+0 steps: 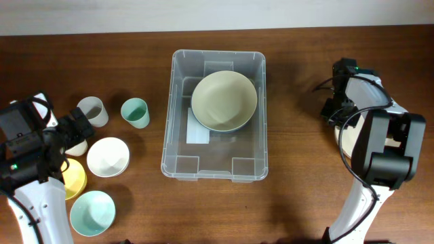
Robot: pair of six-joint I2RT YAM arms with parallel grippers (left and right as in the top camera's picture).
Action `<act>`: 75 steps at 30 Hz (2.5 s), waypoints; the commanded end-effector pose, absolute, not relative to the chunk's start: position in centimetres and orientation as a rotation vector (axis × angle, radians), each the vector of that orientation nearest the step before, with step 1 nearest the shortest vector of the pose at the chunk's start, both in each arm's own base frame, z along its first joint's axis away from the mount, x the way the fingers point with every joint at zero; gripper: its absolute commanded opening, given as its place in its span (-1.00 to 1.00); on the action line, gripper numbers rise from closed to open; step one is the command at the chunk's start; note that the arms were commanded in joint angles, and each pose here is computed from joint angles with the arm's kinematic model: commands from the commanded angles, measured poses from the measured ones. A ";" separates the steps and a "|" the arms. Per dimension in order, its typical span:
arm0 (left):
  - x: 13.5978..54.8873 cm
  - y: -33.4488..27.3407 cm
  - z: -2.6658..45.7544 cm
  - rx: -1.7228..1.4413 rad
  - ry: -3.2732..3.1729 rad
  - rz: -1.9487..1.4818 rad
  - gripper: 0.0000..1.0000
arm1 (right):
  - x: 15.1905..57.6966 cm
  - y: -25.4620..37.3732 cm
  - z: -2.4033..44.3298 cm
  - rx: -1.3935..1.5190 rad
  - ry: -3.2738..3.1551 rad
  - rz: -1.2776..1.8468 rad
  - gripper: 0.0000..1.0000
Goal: Pack container
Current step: 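Grasp the second cream bowl rim with the right gripper and lift, then place the cream bowl into the stacked bowl in the container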
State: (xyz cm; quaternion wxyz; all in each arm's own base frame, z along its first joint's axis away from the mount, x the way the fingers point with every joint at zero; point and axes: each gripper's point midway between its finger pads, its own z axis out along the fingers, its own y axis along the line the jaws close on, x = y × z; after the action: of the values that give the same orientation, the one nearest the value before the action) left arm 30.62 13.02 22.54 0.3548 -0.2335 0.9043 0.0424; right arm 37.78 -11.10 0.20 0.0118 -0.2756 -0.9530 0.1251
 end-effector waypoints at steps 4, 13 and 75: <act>30.9 13.0 23.2 -0.610 2.320 0.092 0.99 | 37.3 -11.5 -0.4 -0.872 -2.944 0.420 -0.92; 30.8 13.0 23.1 -0.611 2.322 0.091 0.99 | 40.2 -9.6 6.6 -0.773 -3.142 0.397 -0.92; 30.8 13.0 23.1 -0.610 2.323 0.087 0.99 | 39.1 27.5 14.7 1.959 -2.945 -0.097 0.01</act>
State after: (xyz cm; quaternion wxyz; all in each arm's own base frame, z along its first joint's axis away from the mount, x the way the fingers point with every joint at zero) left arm 30.58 12.94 22.47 0.3531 -0.2331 0.9052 0.0405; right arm 39.04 27.46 14.11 -0.1896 0.5446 -0.8165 -0.0271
